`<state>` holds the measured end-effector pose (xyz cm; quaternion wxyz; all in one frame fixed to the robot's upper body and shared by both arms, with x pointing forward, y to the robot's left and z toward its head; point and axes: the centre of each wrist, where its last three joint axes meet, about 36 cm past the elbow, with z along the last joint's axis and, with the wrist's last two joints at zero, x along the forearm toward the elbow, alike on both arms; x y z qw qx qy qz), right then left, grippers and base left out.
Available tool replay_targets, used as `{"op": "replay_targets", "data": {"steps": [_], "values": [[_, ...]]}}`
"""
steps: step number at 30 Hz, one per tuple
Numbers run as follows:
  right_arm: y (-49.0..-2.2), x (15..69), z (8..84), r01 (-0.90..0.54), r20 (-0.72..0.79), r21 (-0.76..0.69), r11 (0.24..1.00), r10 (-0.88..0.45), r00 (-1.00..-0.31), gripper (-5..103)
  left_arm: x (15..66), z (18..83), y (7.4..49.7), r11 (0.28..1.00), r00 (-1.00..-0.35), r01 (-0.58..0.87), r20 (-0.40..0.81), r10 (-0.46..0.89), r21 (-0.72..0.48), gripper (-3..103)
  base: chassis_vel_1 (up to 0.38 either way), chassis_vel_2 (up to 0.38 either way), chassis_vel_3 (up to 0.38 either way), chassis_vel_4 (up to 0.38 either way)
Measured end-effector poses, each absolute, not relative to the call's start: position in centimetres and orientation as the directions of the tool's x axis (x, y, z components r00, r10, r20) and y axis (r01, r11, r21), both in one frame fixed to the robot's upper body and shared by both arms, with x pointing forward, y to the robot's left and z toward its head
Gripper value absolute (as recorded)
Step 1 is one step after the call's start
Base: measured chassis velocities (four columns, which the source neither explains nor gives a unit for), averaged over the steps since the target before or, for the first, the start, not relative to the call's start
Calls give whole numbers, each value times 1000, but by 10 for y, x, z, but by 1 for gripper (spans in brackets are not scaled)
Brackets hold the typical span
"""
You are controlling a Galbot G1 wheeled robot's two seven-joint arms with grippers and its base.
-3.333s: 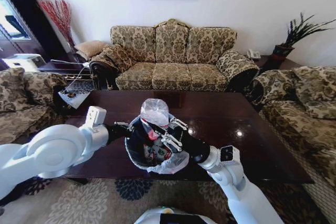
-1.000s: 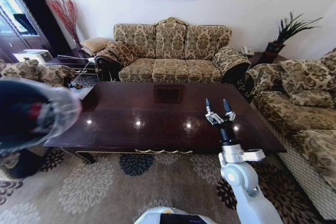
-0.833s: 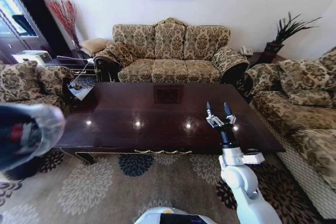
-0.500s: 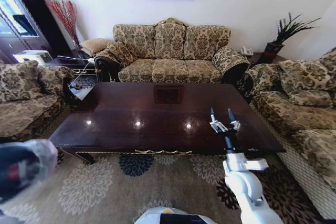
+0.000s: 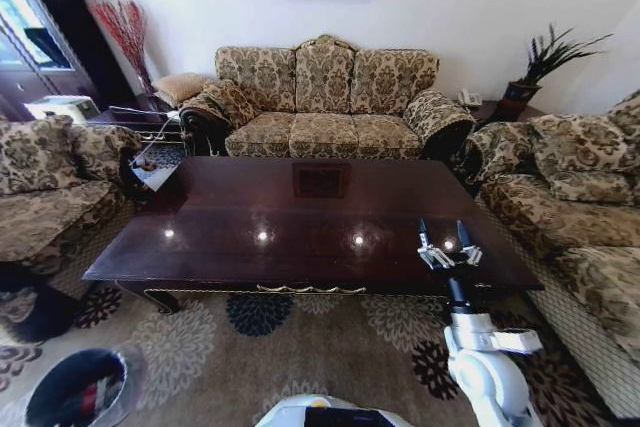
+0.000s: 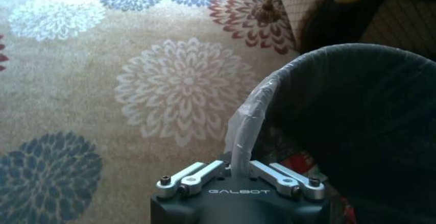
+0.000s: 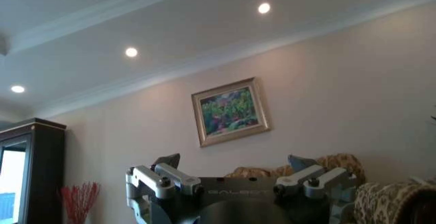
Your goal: Move to the front of the table and place the trash on the table into the trash bin.
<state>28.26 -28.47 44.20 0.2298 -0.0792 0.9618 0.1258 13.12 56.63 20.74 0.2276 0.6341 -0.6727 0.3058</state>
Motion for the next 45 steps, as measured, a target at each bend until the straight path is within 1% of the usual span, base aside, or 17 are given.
{"op": "replay_targets", "data": {"steps": [7,12,18,21,25,31,34,36,37,38,39,40,41,43,44,45], "values": [[-290,279,446,-192,-449,197,961,-86,-889,100,126,187,560,-3,-96,-991,730,-677,-132,0,0,0,0,0],[-278,277,450,-192,-455,202,960,-81,-887,100,137,178,556,-16,-102,-989,754,-649,-148,0,0,0,0,0],[-267,275,448,-178,-463,227,957,-55,-885,100,141,170,557,-40,-73,-991,785,-616,-124,0,0,0,0,0],[-266,274,447,-169,-472,235,957,-40,-881,100,138,165,558,-78,-43,-991,800,-599,-112,0,0,0,0,0],[-266,273,443,-159,-478,239,958,-27,-878,100,134,161,556,-94,-27,-990,811,-585,-101,0,0,0,0,0],[-268,265,433,-151,-469,235,960,-24,-883,100,131,155,552,-100,-22,-990,824,-566,-95,-1,0,0,0,0],[-271,260,430,-144,-468,229,963,-21,-884,100,120,151,547,-57,-51,-994,836,-547,-98,15,0,0,0,0],[-272,259,430,-143,-468,228,963,-20,-884,100,117,150,546,-49,-54,-994,836,-546,-95,15,0,0,0,0],[-273,259,430,-138,-469,228,964,-16,-883,100,113,148,543,-34,-55,-996,835,-547,-87,26,0,0,0,0],[-274,258,430,-135,-470,228,964,-13,-883,100,112,147,542,-29,-54,-996,835,-548,-83,26,0,0,0,0],[-275,257,429,-132,-470,230,964,-9,-883,100,110,146,541,-25,-53,-997,834,-549,-80,31,0,0,0,0],[-275,257,429,-132,-470,230,964,-9,-883,100,110,146,541,-25,-53,-997,834,-549,-80,31,0,0,0,0],[-276,257,429,-131,-470,230,964,-8,-883,100,109,147,541,-20,-54,-997,833,-551,-78,36,0,0,0,0],[-276,255,427,-125,-471,235,964,0,-882,100,105,153,539,11,-52,-998,822,-567,-56,47,0,0,0,0],[-276,255,427,-125,-471,235,964,0,-882,100,105,153,539,11,-52,-998,822,-567,-56,47,0,0,0,0],[-276,255,427,-121,-472,241,963,7,-882,100,103,160,537,40,-53,-999,814,-578,-37,53,0,0,0,0]]}}
